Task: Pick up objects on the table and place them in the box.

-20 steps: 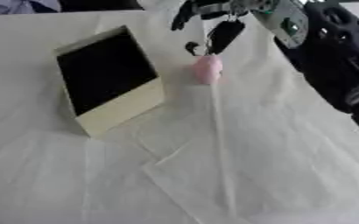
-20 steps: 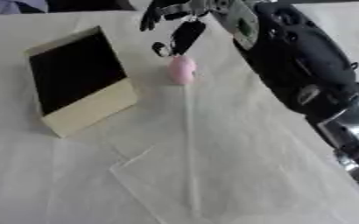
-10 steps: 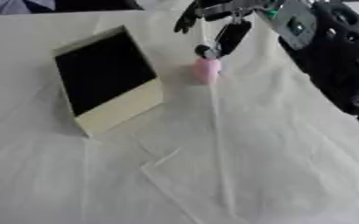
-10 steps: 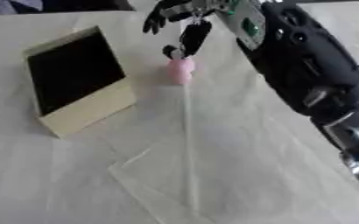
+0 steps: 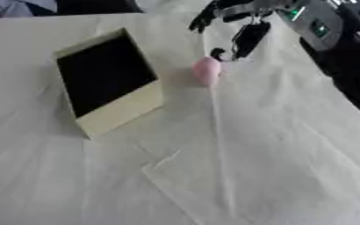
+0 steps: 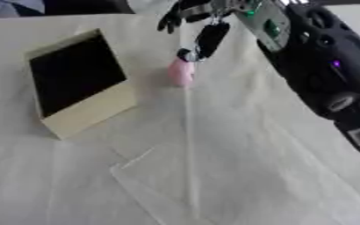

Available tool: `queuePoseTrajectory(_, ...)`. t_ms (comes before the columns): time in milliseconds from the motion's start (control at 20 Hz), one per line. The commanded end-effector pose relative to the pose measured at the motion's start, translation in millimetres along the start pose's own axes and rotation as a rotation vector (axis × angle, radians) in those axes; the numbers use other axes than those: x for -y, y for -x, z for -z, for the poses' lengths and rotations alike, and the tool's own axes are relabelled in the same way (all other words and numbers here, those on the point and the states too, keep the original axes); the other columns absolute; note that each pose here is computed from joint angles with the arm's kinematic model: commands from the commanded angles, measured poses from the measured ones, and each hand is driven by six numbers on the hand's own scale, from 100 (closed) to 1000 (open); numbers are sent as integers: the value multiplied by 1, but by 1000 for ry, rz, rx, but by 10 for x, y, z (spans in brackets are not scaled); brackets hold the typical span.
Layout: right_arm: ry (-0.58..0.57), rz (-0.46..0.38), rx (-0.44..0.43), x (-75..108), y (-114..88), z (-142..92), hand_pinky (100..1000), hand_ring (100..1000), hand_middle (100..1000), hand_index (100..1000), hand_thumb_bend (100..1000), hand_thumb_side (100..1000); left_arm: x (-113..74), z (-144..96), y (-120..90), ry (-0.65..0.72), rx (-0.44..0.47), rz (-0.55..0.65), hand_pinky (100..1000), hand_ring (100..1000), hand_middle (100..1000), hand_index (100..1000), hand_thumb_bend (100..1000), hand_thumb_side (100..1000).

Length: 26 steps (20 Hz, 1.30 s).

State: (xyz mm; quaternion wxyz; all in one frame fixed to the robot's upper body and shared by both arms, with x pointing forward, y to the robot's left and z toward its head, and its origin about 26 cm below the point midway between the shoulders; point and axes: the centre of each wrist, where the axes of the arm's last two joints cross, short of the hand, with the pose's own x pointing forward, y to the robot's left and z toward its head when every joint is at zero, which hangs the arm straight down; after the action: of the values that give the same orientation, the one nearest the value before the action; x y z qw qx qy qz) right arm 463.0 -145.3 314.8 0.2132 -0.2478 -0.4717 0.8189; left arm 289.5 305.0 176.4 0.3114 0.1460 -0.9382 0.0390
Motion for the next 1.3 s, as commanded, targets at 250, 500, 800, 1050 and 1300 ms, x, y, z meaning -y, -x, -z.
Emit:
queuePoseTrajectory(250, -99, -30, -15, -152, 174, -80, 951, 906, 844, 1000, 134, 132, -19, 65, -69, 19, 35, 8, 673, 649, 700, 808, 100, 670)
queuePoseTrajectory(500, -102, -22, -13, -211, 179, -41, 954, 908, 847, 1000, 131, 207, -14, 64, -69, 21, 34, 5, 672, 647, 699, 807, 100, 676)
queuePoseTrajectory(800, -94, -37, -34, -256, 166, 44, 959, 923, 857, 1000, 209, 504, -4, 57, -67, 20, 30, -2, 670, 645, 698, 807, 100, 678)
queuePoseTrajectory(1050, -92, -50, -81, -346, 193, 128, 954, 923, 854, 1000, 229, 504, 3, 52, -65, 23, 28, -7, 668, 641, 695, 806, 100, 679)
queuePoseTrajectory(1300, -104, -77, -89, -466, 216, 236, 947, 915, 844, 1000, 215, 507, 9, 53, -65, 23, 27, -12, 667, 640, 695, 806, 100, 680)
